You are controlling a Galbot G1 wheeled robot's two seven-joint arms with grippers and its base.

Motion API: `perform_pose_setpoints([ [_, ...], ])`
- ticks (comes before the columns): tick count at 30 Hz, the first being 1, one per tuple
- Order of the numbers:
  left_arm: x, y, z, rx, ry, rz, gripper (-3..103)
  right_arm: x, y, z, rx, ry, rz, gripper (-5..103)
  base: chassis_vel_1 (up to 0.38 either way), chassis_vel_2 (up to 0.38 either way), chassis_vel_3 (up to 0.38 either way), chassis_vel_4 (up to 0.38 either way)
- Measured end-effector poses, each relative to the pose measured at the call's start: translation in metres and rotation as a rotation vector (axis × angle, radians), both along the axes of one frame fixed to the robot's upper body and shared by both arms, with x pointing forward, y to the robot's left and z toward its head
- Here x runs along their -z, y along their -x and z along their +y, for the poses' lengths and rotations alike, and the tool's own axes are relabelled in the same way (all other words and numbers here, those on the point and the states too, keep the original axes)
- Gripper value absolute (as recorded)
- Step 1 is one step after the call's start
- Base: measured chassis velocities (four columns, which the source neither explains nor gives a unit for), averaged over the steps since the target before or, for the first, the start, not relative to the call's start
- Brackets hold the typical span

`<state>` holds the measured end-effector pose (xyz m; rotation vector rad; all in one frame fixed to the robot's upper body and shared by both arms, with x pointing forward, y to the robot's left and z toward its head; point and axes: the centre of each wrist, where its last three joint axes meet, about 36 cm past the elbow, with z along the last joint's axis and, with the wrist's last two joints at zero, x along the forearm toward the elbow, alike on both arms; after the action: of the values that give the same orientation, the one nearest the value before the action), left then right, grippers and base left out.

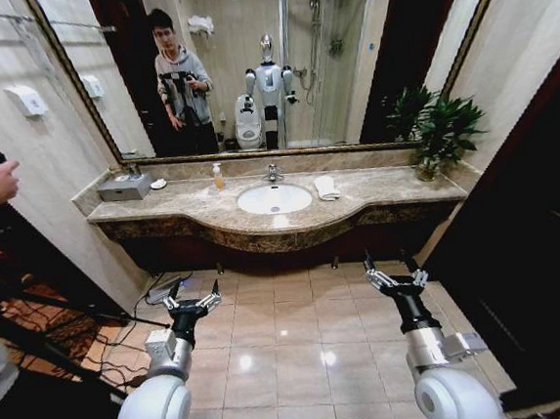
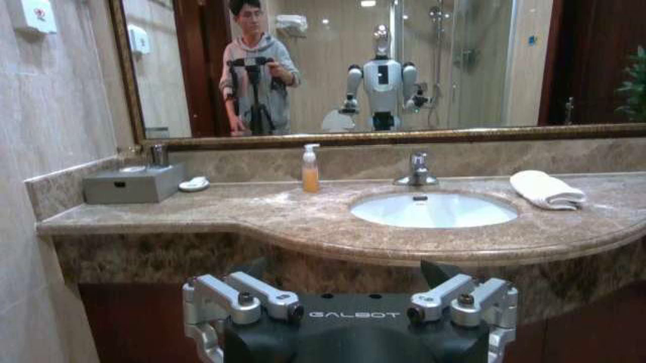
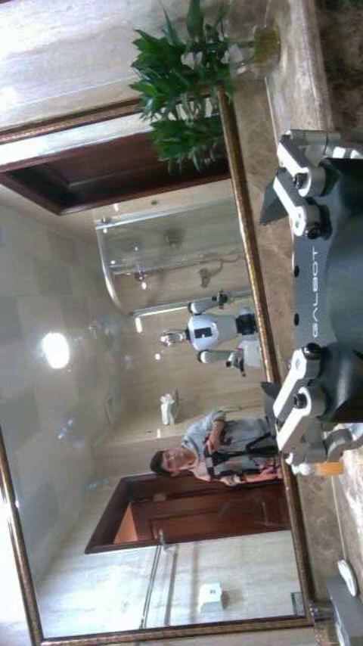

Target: Pick up the towel from the sink counter and wipe the mirror surface.

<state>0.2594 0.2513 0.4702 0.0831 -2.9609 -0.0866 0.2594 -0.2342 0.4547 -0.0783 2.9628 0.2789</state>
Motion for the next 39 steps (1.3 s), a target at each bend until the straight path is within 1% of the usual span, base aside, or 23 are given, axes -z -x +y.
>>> perform_pose_setpoints([
  [12, 0.000, 0.000, 0.000, 0.000, 0.000, 0.000, 100, 0.002, -0.007, -0.002, 0.006, 0.002, -0.004, 100, -0.027, 0.023, 0.027, -0.028],
  [14, 0.000, 0.000, 0.000, 0.000, 0.000, 0.000, 100, 0.005, -0.013, -0.003, 0.009, -0.023, 0.008, 100, -0.106, 0.118, 0.121, -0.101],
  [15, 0.000, 0.000, 0.000, 0.000, 0.000, 0.000, 100, 0.005, -0.013, -0.003, 0.009, -0.023, 0.008, 100, -0.111, 0.118, 0.141, -0.112],
  [17, 0.000, 0.000, 0.000, 0.000, 0.000, 0.000, 100, 0.005, -0.016, -0.003, 0.013, -0.059, 0.028, 100, -0.119, 0.160, 0.153, -0.177],
  [19, 0.000, 0.000, 0.000, 0.000, 0.000, 0.000, 100, 0.008, -0.017, -0.004, 0.015, -0.060, 0.039, 100, -0.146, 0.164, 0.180, -0.184],
  [21, 0.000, 0.000, 0.000, 0.000, 0.000, 0.000, 100, 0.013, -0.020, -0.007, 0.025, -0.044, 0.050, 100, -0.189, 0.197, 0.210, -0.194],
  [25, 0.000, 0.000, 0.000, 0.000, 0.000, 0.000, 100, 0.011, -0.019, -0.006, 0.043, -0.041, 0.054, 100, -0.226, 0.226, 0.232, -0.222],
  [29, 0.000, 0.000, 0.000, 0.000, 0.000, 0.000, 100, 0.006, -0.011, -0.004, 0.041, -0.044, 0.055, 100, -0.215, 0.234, 0.245, -0.225],
  [32, 0.000, 0.000, 0.000, 0.000, 0.000, 0.000, 100, 0.004, -0.009, -0.007, 0.027, -0.032, 0.053, 100, -0.201, 0.205, 0.209, -0.209],
  [36, 0.000, 0.000, 0.000, 0.000, 0.000, 0.000, 100, -0.001, -0.015, -0.012, 0.023, -0.021, 0.043, 100, -0.192, 0.188, 0.172, -0.203],
  [37, 0.000, 0.000, 0.000, 0.000, 0.000, 0.000, 100, -0.002, -0.022, -0.017, 0.028, 0.002, 0.036, 100, -0.161, 0.152, 0.159, -0.142],
  [39, 0.000, 0.000, 0.000, 0.000, 0.000, 0.000, 100, -0.003, -0.027, -0.020, 0.029, 0.013, 0.037, 100, -0.166, 0.146, 0.159, -0.142],
])
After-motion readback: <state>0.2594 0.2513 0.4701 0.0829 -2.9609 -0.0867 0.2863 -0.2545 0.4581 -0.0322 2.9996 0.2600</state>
